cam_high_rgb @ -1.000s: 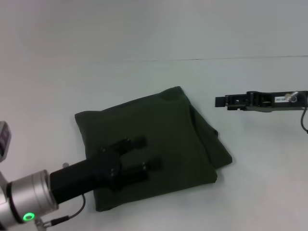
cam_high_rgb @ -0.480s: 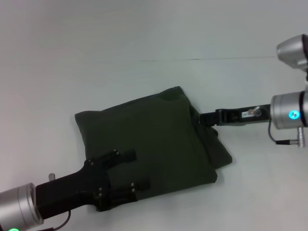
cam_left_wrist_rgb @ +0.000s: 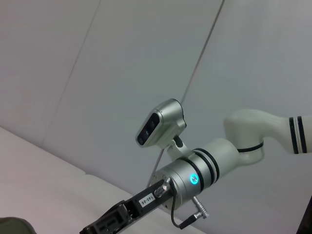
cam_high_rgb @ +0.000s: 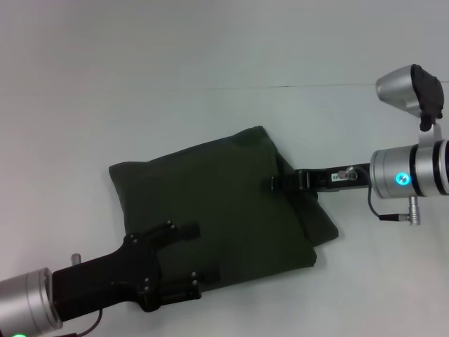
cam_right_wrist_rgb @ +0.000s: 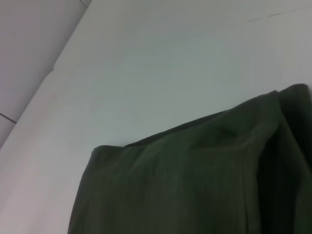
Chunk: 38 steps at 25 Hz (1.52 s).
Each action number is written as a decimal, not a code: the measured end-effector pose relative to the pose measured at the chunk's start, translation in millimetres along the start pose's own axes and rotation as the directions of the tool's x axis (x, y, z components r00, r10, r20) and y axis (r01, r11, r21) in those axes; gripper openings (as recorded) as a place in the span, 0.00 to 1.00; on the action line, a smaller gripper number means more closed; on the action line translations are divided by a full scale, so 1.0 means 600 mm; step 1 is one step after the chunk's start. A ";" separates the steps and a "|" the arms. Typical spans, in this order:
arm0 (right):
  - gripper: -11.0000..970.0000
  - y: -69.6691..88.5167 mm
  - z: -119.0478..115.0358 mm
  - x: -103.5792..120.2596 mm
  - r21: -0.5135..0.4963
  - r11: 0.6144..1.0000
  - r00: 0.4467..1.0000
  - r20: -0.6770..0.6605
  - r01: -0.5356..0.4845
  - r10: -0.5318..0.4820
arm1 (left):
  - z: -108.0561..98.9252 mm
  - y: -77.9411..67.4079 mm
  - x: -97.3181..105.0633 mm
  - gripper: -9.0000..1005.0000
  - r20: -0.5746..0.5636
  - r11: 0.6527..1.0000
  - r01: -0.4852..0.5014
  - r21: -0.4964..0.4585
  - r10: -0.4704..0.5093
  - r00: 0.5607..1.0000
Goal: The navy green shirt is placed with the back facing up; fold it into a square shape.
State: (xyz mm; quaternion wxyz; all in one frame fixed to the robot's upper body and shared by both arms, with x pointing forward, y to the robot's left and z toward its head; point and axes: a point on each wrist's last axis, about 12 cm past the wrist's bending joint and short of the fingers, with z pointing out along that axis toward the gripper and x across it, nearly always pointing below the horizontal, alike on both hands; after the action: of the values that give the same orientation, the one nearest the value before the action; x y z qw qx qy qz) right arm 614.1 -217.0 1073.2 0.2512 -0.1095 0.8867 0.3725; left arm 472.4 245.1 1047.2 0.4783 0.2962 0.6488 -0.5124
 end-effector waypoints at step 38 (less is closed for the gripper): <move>0.04 0.025 0.038 -0.004 -0.007 0.999 0.998 0.057 0.032 -0.031 | -0.001 0.007 0.002 0.88 -0.012 0.999 0.024 -0.033 -0.024 1.000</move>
State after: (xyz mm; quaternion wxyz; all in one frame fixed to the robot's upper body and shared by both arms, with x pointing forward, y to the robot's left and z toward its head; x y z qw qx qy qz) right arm 618.5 -190.2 1069.7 0.2819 -0.1137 0.8758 0.3749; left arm 475.2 246.9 1044.6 0.4727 0.2837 0.6637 -0.5056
